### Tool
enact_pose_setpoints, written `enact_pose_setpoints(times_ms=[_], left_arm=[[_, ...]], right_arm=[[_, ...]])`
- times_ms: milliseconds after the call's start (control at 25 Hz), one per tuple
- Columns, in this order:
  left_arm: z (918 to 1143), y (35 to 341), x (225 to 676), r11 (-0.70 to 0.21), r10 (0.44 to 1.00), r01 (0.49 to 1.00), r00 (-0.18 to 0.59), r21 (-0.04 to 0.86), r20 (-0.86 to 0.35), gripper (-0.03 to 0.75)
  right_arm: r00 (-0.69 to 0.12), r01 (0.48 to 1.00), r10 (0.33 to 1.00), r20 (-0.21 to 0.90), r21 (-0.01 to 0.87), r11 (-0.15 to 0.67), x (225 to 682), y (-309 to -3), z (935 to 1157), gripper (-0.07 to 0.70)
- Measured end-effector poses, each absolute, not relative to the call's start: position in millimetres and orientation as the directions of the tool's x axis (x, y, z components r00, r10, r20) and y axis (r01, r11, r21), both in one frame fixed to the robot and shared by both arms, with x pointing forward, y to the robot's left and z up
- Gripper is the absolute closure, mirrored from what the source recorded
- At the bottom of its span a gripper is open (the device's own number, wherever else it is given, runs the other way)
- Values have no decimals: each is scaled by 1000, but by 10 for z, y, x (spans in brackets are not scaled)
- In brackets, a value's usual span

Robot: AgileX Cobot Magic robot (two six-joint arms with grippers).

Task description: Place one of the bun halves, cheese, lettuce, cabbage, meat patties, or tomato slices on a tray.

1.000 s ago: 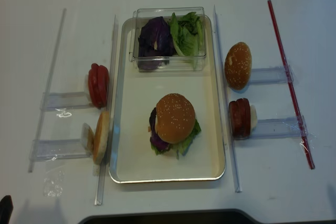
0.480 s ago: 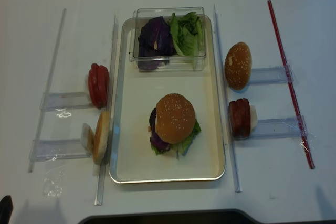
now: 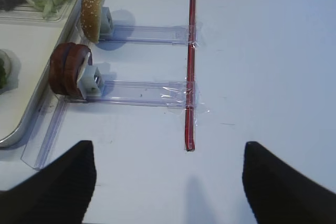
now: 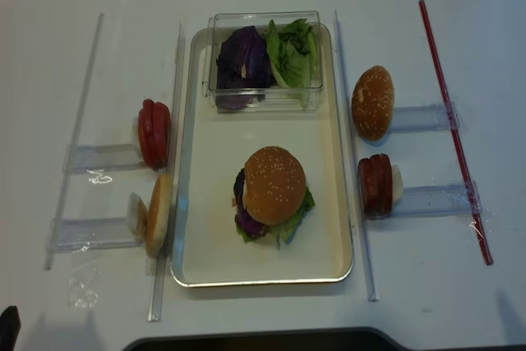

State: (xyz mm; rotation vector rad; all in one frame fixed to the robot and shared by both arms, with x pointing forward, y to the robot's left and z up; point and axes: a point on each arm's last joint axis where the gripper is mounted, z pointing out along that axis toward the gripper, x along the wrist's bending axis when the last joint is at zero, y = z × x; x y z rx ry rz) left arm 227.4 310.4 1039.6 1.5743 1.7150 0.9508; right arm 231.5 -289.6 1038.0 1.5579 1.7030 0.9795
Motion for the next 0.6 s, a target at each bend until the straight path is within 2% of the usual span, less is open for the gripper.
enact_pose_setpoints(times_ms=[600], left_arm=[[10396, 3104, 2274, 32, 995, 551, -101, 834, 28, 246]], right_arm=[[-110, 530, 993, 34, 847, 30, 2315, -2896, 10380, 29]])
